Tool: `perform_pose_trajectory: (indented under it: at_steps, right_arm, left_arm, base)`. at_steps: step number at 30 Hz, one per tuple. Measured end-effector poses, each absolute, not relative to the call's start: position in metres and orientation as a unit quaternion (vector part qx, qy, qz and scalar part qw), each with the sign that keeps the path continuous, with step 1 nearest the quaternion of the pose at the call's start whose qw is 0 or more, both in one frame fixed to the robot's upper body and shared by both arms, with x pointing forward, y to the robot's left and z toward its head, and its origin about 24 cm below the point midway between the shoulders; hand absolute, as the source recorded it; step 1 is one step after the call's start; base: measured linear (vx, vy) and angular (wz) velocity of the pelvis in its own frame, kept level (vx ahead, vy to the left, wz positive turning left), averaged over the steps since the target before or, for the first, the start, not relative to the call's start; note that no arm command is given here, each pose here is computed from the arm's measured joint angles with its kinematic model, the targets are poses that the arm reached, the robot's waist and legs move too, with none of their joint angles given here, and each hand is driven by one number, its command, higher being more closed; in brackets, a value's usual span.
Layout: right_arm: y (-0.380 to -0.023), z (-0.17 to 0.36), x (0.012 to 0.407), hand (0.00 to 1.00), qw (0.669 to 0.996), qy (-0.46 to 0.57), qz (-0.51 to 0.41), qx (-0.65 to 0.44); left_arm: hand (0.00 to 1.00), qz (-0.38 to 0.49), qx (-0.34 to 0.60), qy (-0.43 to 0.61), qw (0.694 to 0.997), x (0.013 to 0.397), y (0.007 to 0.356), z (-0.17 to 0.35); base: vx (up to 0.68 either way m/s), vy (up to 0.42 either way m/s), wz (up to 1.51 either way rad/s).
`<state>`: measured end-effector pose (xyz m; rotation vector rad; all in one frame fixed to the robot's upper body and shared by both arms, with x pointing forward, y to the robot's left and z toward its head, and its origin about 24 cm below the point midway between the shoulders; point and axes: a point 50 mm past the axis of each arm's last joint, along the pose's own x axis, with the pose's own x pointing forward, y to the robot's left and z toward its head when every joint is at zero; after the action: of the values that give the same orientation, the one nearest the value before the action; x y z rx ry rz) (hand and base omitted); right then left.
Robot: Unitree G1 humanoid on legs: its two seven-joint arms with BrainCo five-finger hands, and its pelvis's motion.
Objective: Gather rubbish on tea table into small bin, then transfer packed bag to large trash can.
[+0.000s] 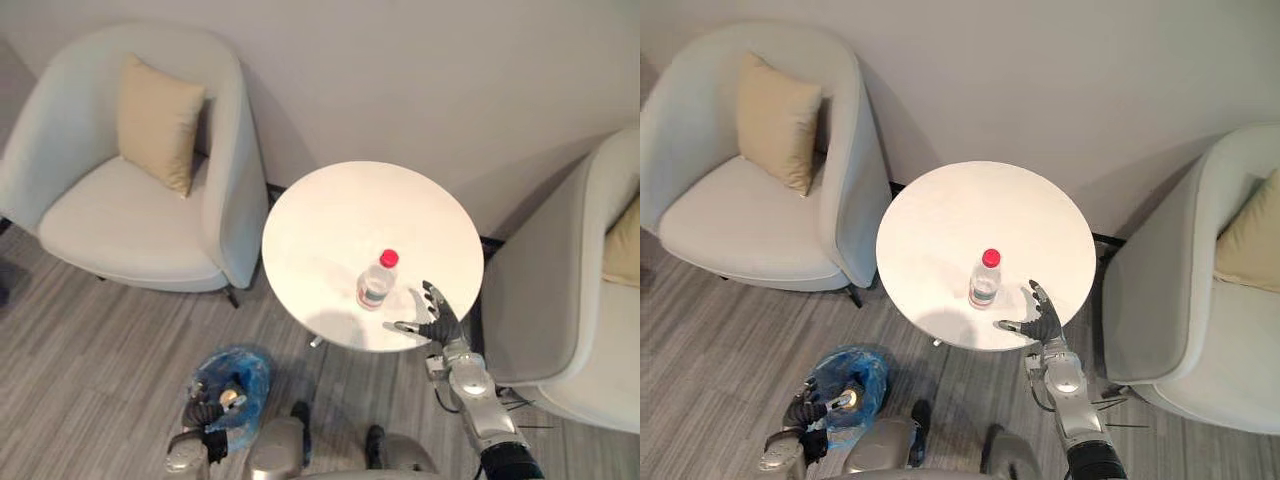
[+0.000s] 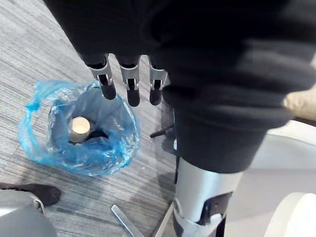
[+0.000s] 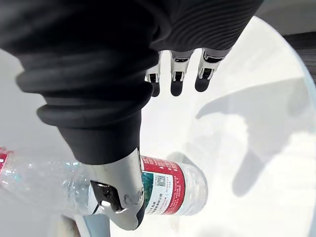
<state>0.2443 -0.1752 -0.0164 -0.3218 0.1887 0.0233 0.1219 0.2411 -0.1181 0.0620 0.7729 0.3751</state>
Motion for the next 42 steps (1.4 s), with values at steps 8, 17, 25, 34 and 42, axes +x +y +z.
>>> perform_pose_trajectory:
  at_steps: [8,17,25,34,42]
  right_arm:
    - [-0.164,-0.015,0.242,0.0,0.979,0.083,0.045,-0.182]
    - [-0.161,-0.008,0.259,0.0,0.982,0.069,0.013,-0.174]
    - [-0.156,-0.004,0.275,0.0,0.986,0.069,0.0,-0.149]
    - [-0.151,0.014,0.305,1.0,0.99,0.05,-0.016,-0.13]
    - [-0.152,0.027,0.315,1.0,0.995,0.033,-0.035,-0.083]
  left_arm:
    - [0.0,0.15,0.038,0.391,0.907,0.119,0.228,-0.125]
    - [0.0,0.138,0.037,0.408,0.902,0.111,0.221,-0.131]
    - [0.0,0.136,0.034,0.42,0.897,0.102,0.222,-0.134]
    - [0.0,0.133,0.031,0.417,0.899,0.104,0.221,-0.134]
    - [0.0,0.14,0.018,0.397,0.907,0.111,0.222,-0.128]
  base:
    - [0.07,-0.042,0.1]
    - [0.01,-0.006,0.12]
    - [-0.05,0.001,0.13]
    - [-0.03,-0.002,0.06]
    - [0.04,-0.013,0.09]
